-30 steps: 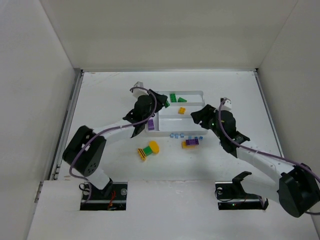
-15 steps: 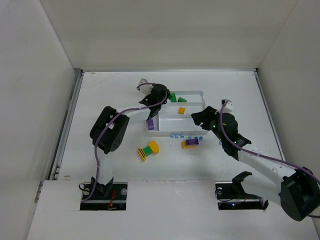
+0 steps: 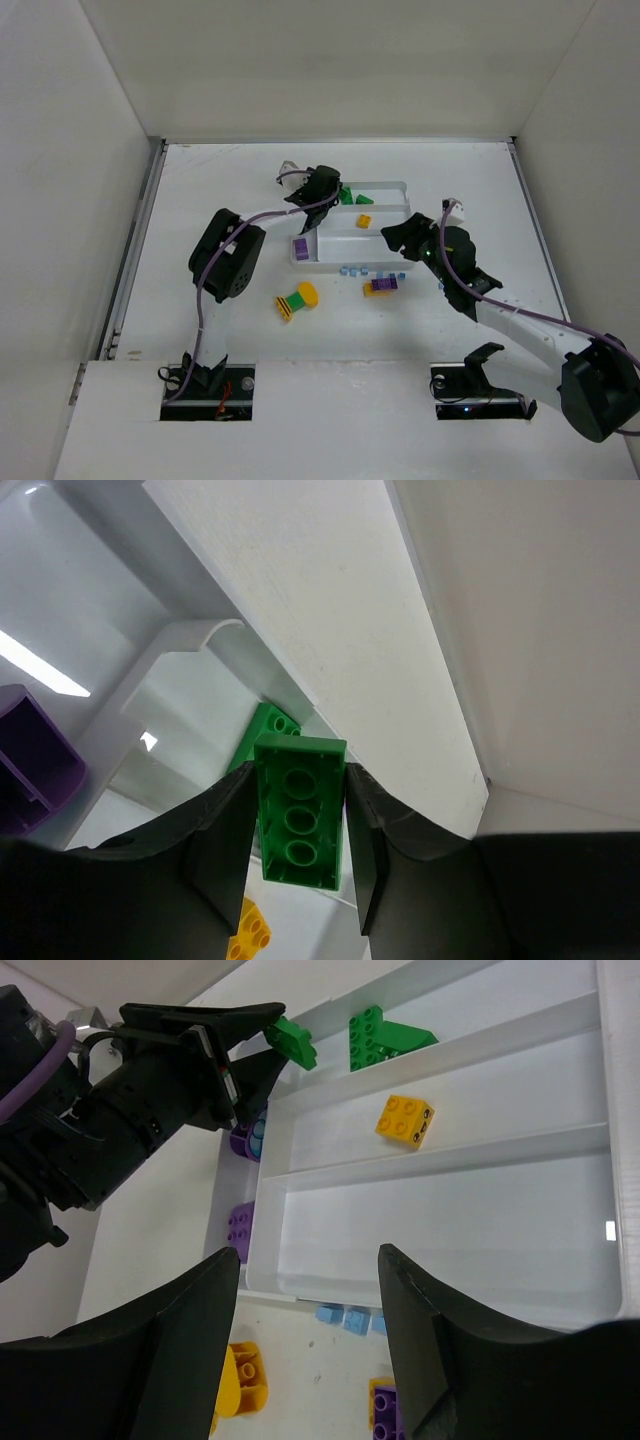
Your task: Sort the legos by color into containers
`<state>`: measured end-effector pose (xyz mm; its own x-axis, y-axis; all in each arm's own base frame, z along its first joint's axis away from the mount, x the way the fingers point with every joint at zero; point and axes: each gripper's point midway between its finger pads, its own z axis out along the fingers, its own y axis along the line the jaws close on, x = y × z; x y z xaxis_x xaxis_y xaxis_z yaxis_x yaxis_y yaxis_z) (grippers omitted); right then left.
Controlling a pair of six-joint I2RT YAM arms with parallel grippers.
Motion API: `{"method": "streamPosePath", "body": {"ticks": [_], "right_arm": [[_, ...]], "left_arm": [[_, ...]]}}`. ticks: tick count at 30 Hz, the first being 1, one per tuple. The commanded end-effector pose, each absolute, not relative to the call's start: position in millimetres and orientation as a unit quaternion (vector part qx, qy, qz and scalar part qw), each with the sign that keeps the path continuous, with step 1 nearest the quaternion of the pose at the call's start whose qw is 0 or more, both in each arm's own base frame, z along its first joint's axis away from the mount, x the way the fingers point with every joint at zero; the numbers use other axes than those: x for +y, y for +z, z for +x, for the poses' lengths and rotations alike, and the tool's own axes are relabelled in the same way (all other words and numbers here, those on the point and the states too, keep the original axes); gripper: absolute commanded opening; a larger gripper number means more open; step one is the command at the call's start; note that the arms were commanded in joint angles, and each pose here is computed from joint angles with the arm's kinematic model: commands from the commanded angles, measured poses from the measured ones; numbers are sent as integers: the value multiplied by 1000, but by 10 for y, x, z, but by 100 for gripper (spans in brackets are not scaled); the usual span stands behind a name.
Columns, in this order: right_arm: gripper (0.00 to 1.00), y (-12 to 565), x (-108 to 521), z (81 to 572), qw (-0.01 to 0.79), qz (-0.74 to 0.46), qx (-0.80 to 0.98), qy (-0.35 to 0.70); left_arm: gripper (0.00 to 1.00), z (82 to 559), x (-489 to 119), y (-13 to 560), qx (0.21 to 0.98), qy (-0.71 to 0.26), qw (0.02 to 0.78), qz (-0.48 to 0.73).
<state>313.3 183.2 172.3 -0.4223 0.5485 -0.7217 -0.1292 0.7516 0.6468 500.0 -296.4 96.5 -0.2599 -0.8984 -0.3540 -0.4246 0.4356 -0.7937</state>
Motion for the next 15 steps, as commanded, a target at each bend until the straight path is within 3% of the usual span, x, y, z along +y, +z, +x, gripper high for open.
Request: {"method": "streamPosePath", "body": {"ticks": [1, 9, 12, 15], "right_arm": [[63, 1903, 1901, 3137, 536, 129, 757, 352], [65, 1870, 1917, 3141, 533, 125, 760, 350], [63, 1870, 1916, 3151, 535, 122, 761, 347], [54, 1822, 2025, 3137, 526, 99, 771, 346]], "left_arm": [[39, 5061, -2966, 1071, 718, -286, 415, -479], [55, 4980, -2899, 1155, 715, -279, 435, -471], [55, 4923, -2876, 1328, 708, -292, 453, -455], [52, 4796, -2824, 1645, 703, -310, 485, -418]]}}
